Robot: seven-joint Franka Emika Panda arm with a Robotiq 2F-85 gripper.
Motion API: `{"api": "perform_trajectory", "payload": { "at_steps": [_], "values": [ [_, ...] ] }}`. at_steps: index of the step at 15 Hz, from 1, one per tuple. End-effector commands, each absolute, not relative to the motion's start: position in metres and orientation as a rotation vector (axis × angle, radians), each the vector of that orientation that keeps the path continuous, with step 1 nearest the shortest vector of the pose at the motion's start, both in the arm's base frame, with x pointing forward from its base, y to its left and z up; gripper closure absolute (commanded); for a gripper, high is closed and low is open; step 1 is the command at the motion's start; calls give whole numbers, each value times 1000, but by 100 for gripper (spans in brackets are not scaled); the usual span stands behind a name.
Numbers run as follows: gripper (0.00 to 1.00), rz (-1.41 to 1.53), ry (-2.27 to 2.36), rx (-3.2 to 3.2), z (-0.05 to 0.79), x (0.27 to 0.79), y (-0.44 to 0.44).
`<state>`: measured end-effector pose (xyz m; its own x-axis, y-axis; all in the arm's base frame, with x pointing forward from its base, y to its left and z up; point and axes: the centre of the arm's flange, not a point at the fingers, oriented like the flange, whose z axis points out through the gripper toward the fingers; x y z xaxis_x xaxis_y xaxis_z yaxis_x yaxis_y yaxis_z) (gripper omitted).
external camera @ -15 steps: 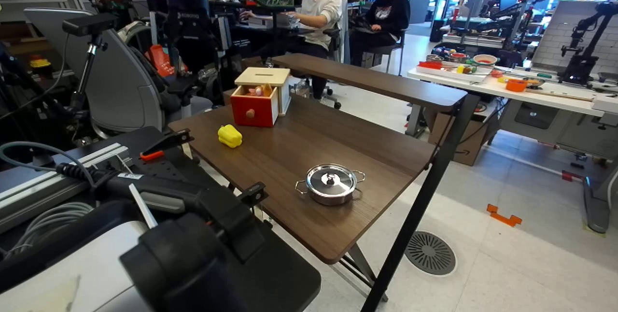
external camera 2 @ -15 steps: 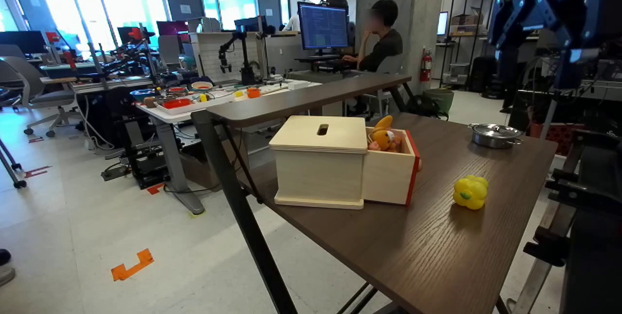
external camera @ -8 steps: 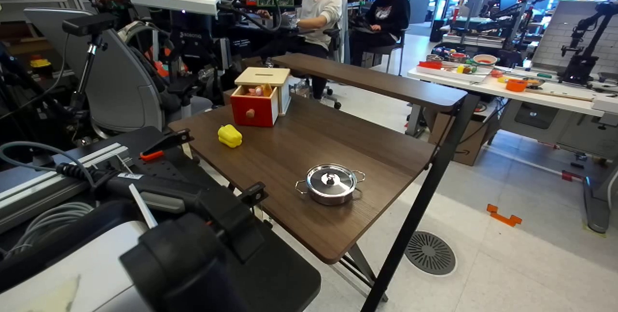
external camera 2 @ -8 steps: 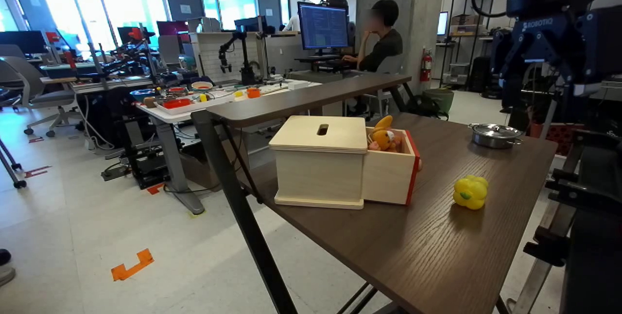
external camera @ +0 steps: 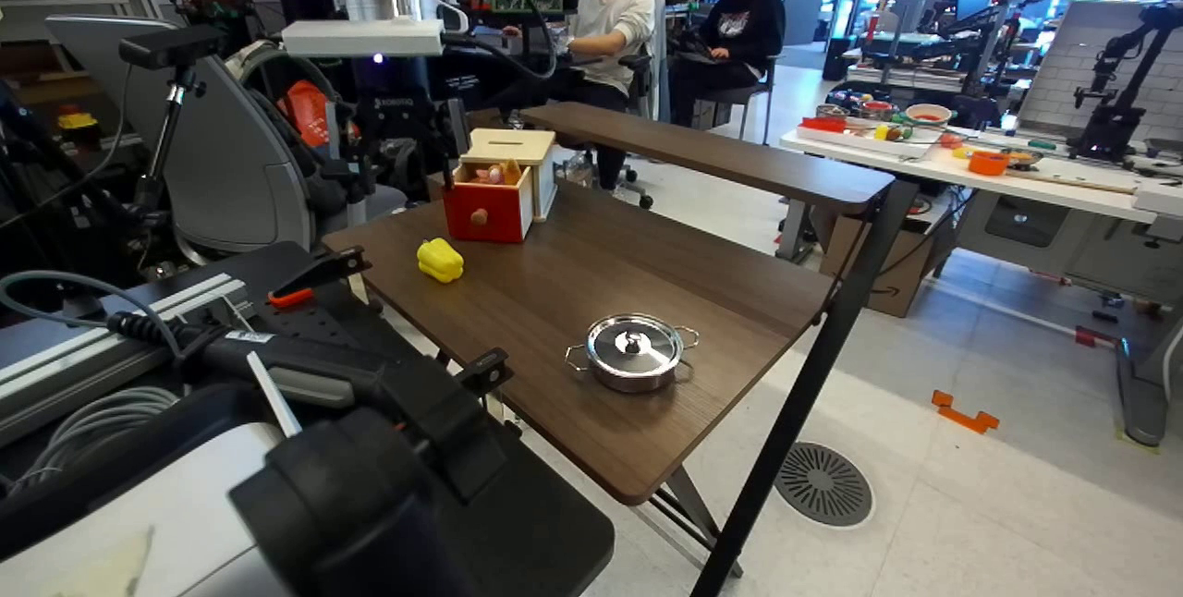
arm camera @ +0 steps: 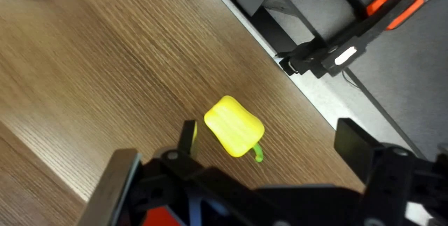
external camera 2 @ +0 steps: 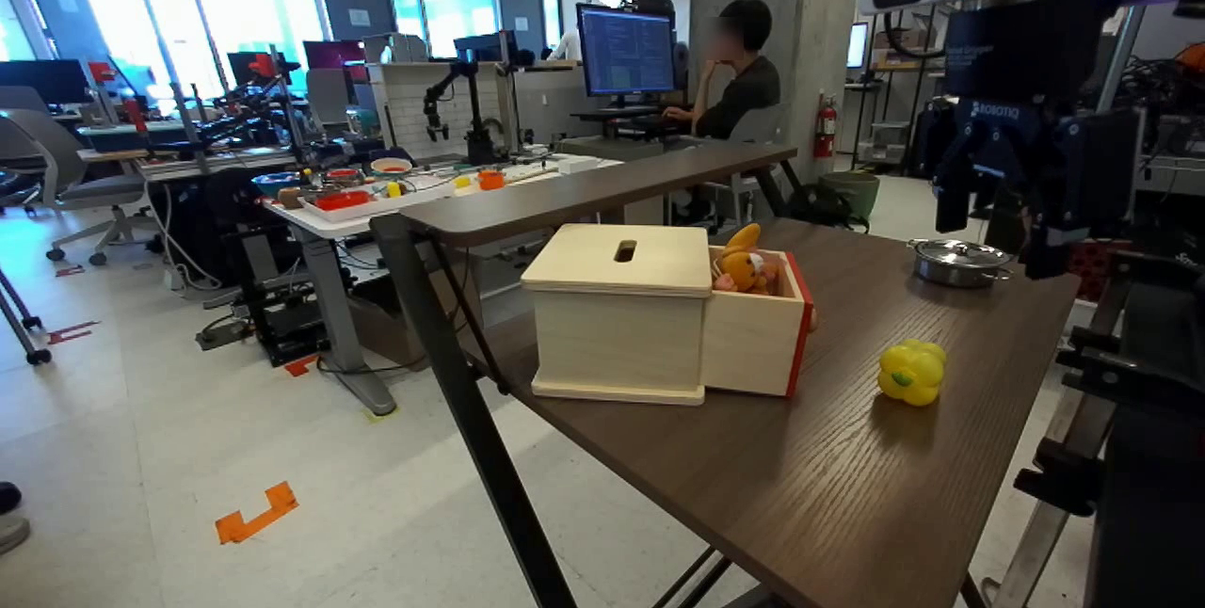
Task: Move some objects on the right to the left and the objects on the left to the right
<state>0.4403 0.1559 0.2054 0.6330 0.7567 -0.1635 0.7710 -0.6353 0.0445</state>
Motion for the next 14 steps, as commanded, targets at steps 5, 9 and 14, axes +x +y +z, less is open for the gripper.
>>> {"api": "perform_trajectory", "payload": {
  "at_steps": [5,9,14],
  "values": [
    [0,-109,1272,2741,151,457,172],
    [0,-137,1268,2760,131,453,174],
    [0,-159,1248,2768,113,453,177]
  ]
}}
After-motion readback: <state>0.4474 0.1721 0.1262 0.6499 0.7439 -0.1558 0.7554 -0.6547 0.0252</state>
